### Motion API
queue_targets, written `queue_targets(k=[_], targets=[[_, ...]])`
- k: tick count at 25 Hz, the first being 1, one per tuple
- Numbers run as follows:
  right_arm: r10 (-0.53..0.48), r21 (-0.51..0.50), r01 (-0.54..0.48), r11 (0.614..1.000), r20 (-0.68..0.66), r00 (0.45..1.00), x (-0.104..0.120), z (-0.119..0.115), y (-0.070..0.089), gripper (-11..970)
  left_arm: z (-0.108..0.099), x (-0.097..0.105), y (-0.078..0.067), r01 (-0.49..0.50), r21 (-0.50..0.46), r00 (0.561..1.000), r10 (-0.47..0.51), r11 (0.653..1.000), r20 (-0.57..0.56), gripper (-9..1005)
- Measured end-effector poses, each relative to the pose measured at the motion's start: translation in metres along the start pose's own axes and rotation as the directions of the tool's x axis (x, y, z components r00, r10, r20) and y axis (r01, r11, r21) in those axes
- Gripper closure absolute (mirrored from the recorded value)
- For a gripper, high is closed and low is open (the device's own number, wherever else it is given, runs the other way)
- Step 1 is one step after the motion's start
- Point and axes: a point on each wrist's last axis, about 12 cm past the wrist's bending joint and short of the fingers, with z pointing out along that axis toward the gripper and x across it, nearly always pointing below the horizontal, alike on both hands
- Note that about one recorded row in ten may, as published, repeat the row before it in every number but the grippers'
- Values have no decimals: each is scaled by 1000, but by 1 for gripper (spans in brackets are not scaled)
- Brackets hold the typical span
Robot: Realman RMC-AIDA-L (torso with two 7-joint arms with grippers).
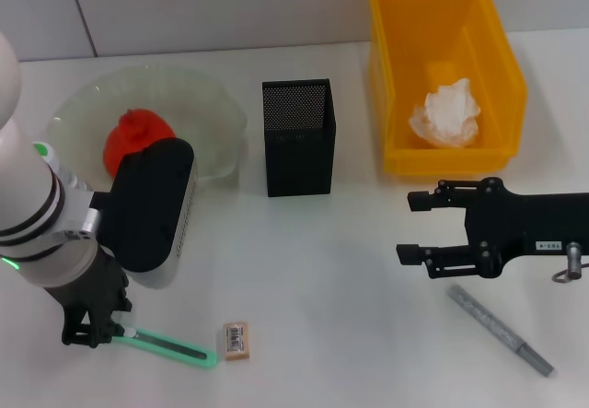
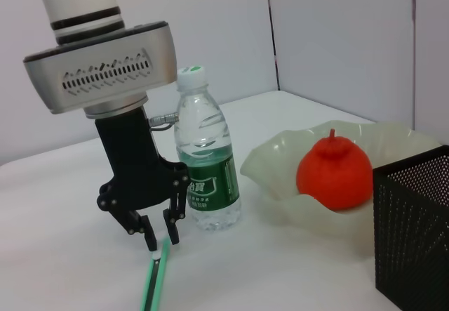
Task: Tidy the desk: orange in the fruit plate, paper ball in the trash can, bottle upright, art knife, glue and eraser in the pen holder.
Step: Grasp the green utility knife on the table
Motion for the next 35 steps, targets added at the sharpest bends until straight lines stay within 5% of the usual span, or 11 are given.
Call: queue_targets(k=[35], targets=[[-3,8,3,1000,-9,1000,0,3,-2,198,2,2,-3,-6,19,1000,6,1000,-6,762]])
